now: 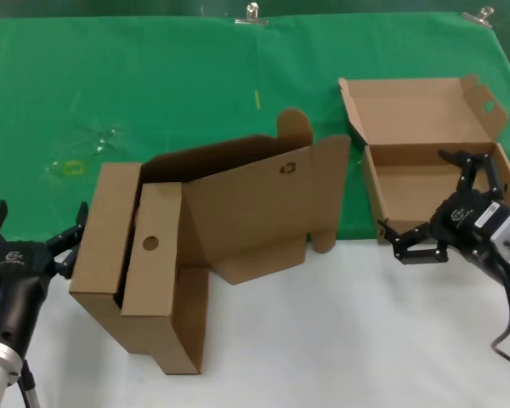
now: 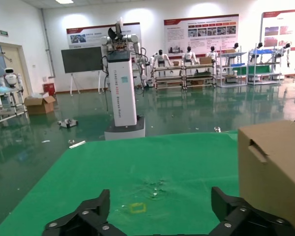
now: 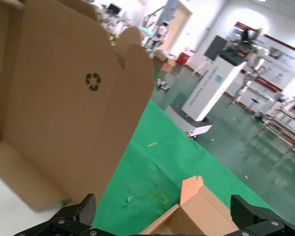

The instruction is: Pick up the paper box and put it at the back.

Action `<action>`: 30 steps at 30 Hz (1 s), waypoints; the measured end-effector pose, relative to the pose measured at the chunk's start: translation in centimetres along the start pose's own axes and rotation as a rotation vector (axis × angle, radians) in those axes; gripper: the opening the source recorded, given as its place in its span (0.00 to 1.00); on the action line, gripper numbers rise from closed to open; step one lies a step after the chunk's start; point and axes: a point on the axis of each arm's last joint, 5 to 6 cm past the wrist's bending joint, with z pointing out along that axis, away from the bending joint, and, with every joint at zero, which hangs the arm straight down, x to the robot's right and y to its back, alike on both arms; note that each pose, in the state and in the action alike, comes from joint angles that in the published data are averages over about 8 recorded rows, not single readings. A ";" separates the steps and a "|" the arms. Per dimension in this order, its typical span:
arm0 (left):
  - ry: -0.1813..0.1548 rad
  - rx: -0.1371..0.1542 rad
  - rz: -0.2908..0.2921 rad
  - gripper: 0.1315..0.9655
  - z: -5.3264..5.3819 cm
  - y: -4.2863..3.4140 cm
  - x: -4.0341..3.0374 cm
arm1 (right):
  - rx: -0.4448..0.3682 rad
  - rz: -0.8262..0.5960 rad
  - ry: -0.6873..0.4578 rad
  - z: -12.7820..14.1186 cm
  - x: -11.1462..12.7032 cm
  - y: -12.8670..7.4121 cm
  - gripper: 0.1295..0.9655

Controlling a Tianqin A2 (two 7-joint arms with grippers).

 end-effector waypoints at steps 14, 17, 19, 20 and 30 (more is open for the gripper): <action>0.000 0.000 0.000 0.87 0.0 -0.01 0.00 | 0.015 0.209 0.137 0.2 -2.8 -0.1 1.00; 0.000 0.000 0.000 0.90 0.0 -0.01 0.00 | 0.016 0.254 0.166 0.2 -3.4 -0.1 1.00; 0.000 0.000 0.000 0.93 0.0 -0.01 0.00 | 0.016 0.284 0.187 0.2 -3.8 -0.1 1.00; 0.000 0.000 0.000 0.94 0.0 -0.01 0.00 | 0.016 0.299 0.196 0.2 -4.0 -0.1 1.00; 0.000 0.000 0.000 0.99 0.0 -0.01 0.00 | 0.010 0.452 0.297 0.0 -5.9 -0.1 1.00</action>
